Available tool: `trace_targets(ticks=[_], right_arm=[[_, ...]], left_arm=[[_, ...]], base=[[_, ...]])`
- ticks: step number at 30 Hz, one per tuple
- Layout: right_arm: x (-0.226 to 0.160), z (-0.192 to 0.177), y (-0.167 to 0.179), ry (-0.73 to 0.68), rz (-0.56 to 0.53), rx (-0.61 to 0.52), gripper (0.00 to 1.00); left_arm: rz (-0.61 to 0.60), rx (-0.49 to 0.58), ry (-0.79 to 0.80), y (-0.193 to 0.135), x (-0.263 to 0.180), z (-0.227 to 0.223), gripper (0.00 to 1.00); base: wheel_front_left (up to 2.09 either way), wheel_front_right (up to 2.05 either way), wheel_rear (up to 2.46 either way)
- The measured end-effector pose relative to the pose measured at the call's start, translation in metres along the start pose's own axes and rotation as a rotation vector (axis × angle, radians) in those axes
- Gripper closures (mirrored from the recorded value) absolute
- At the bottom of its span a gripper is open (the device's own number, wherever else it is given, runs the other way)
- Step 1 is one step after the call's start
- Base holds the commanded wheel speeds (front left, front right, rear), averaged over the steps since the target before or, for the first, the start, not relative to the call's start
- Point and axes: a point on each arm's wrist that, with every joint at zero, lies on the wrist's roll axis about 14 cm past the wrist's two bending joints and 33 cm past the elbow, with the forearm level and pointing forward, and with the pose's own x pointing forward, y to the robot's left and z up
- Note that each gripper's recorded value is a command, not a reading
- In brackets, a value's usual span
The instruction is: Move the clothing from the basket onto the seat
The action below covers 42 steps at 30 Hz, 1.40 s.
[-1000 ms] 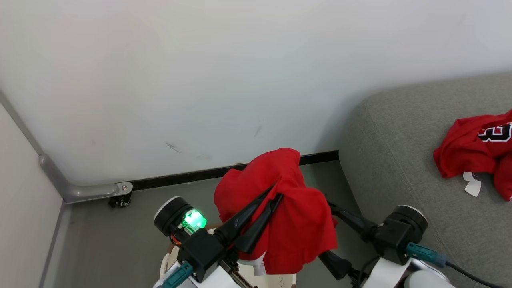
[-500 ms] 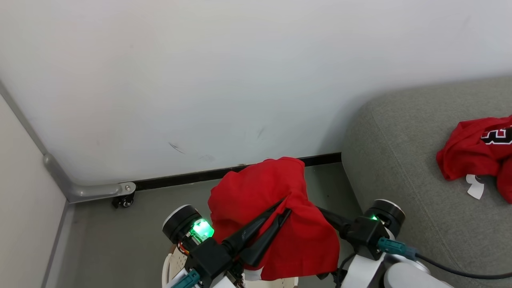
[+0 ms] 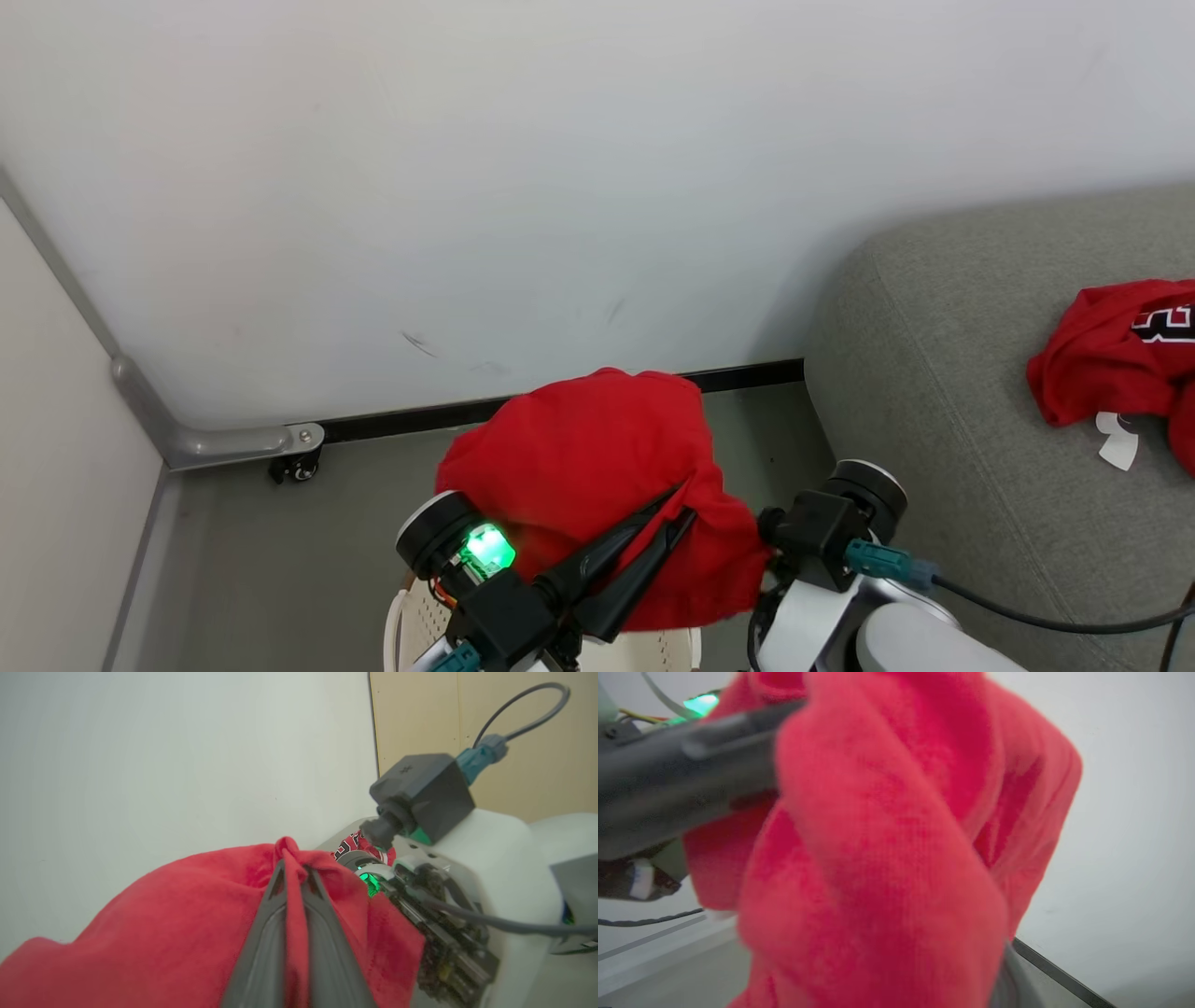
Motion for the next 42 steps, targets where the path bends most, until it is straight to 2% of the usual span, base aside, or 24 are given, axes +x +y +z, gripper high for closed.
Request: trace_targets(ticks=[18,19,20,21,22,34,42], right_arm=[[0.007,0.031,-0.033,-0.113,-0.126,0.057,1.0],[0.007,0.032,-0.033,-0.117,-0.128,0.057,1.0],[0.007,0.033,-0.034,-0.122,-0.132,0.058,1.0],[0.007,0.034,-0.035,-0.127,-0.137,0.06,1.0],[0.007,0.036,-0.037,-0.133,-0.141,0.063,1.0],[0.009,0.06,-0.042,-0.21,-0.161,0.057,1.0],[0.001,0.063,-0.058,-0.221,-0.22,0.042,1.0]], left_arm=[[0.021,-0.003,-0.002,0.007,-0.001,0.001,1.0],[0.024,-0.003,-0.004,0.008,-0.001,0.002,0.93],[0.029,-0.002,-0.005,0.009,-0.001,0.002,0.64],[0.032,-0.001,-0.005,0.01,-0.001,0.002,0.08],[0.033,-0.001,-0.005,0.011,-0.001,0.002,0.0],[0.047,0.005,-0.01,0.014,-0.002,0.004,0.0],[0.071,0.012,-0.01,0.022,-0.004,0.005,0.0]], base=[[0.0,0.0,0.0],[0.0,0.0,0.0],[0.0,0.0,0.0],[0.0,0.0,0.0],[0.0,0.0,0.0],[0.0,0.0,0.0],[0.0,0.0,0.0]])
